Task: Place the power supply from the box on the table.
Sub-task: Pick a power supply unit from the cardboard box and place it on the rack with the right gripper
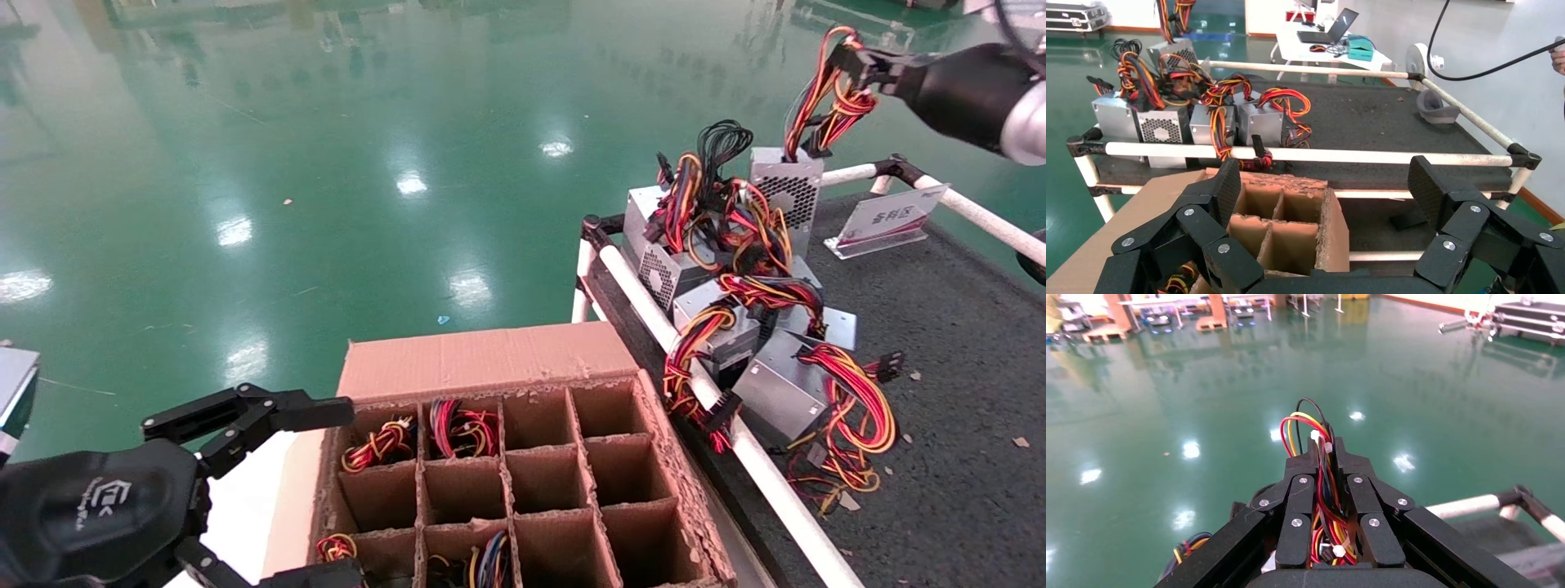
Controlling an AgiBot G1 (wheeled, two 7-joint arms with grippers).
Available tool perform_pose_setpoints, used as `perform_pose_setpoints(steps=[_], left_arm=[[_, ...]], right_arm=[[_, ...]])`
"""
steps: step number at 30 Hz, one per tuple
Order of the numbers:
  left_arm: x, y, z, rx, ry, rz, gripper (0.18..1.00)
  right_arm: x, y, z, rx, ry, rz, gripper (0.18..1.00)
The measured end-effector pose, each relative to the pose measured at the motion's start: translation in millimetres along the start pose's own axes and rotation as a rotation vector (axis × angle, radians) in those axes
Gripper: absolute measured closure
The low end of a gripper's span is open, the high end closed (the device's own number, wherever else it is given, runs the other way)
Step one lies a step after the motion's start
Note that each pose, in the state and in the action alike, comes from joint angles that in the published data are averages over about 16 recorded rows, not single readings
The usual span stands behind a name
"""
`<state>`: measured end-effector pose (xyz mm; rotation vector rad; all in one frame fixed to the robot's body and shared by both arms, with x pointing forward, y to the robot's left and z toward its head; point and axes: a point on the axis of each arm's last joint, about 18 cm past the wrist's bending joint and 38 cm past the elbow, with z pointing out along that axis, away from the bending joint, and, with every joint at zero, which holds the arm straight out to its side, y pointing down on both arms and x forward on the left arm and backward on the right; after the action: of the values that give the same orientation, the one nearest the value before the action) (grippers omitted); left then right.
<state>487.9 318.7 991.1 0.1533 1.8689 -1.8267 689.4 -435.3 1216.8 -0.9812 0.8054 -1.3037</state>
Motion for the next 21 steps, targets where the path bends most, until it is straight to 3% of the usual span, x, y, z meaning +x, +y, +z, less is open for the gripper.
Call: perform_pose_setpoints(steps=[11, 21], left_arm=[[0, 0, 0, 0.000, 0.000, 0.000, 0.184], [0, 0, 0, 0.000, 0.000, 0.000, 0.184]], right_arm=[[-5, 21, -2, -0.033, -0.045, -0.009, 0.959], [-7, 62, -2, -0.132, -0.044, -0.046, 0.959]])
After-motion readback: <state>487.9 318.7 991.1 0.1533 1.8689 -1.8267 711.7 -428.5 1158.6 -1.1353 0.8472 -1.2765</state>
